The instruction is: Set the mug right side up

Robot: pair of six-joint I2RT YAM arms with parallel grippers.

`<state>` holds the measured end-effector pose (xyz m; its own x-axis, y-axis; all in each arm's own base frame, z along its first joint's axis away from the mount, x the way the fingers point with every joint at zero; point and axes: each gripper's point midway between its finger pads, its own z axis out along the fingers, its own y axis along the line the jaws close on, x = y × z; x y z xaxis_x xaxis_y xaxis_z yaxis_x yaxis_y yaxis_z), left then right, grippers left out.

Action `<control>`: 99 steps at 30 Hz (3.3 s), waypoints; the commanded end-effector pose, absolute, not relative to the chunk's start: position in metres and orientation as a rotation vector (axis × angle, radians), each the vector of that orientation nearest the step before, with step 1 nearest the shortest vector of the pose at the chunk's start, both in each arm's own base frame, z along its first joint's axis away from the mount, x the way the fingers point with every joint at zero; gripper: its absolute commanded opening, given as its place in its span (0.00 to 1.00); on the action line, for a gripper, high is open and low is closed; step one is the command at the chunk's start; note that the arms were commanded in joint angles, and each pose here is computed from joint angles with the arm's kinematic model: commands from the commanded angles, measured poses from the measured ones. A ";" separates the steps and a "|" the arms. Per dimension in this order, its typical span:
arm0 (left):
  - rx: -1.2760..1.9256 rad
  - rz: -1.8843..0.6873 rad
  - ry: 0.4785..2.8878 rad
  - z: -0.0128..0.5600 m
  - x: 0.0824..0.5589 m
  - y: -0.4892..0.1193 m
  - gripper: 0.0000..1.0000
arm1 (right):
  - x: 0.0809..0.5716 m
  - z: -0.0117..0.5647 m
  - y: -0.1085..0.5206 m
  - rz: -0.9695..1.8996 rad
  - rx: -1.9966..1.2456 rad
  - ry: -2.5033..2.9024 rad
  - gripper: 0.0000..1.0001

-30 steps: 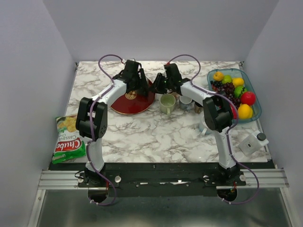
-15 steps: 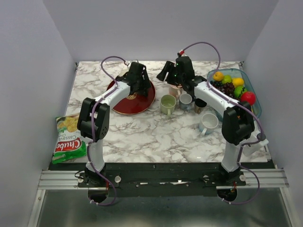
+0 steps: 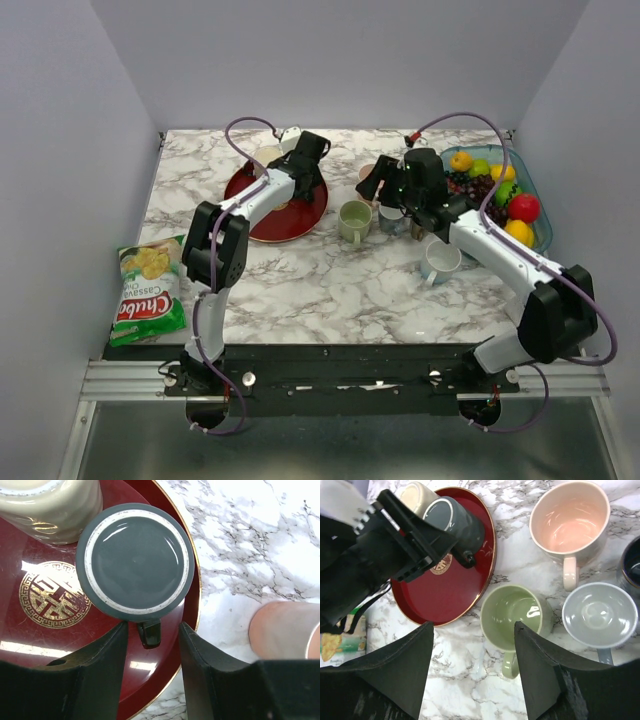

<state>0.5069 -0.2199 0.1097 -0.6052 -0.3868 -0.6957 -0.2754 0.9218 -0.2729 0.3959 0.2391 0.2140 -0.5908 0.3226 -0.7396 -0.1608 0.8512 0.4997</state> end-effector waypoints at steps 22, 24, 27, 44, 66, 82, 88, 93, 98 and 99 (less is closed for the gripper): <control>-0.562 0.027 2.275 0.085 0.508 -0.204 0.27 | 0.363 0.212 0.216 0.627 0.121 2.096 0.73; -0.555 0.023 2.275 0.085 0.509 -0.204 0.16 | 0.363 0.212 0.216 0.627 0.121 2.098 0.73; -0.518 -0.008 2.287 0.088 0.510 -0.210 0.00 | 0.362 0.212 0.215 0.628 0.125 2.099 0.73; -0.426 -0.304 2.193 0.169 0.486 -0.220 0.00 | 0.340 0.228 0.240 0.853 0.075 2.092 1.00; -0.268 -1.426 1.787 0.345 0.392 -0.275 0.00 | 0.307 0.279 0.295 1.558 0.191 1.879 0.93; -0.124 -1.851 1.402 0.444 0.311 -0.272 0.00 | 0.295 0.378 0.281 1.631 0.138 1.571 0.92; -0.072 -1.884 1.374 0.452 0.298 -0.281 0.00 | 0.298 0.403 0.287 1.667 0.096 1.539 0.88; -0.038 -1.909 1.357 0.454 0.289 -0.289 0.00 | 0.302 0.407 0.289 1.718 0.133 1.503 0.76; -0.035 -1.916 1.361 0.451 0.285 -0.291 0.00 | 0.305 0.403 0.288 1.731 0.160 1.493 0.44; -0.032 -1.917 1.357 0.452 0.284 -0.290 0.00 | 0.304 0.402 0.287 1.729 0.168 1.490 0.38</control>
<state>0.3078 -0.2978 0.4177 -0.7383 -0.5845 -0.3364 0.4563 -0.0656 -0.8874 0.3068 0.2878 0.3949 -0.6610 0.6296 -0.4082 -0.4682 0.0791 0.8801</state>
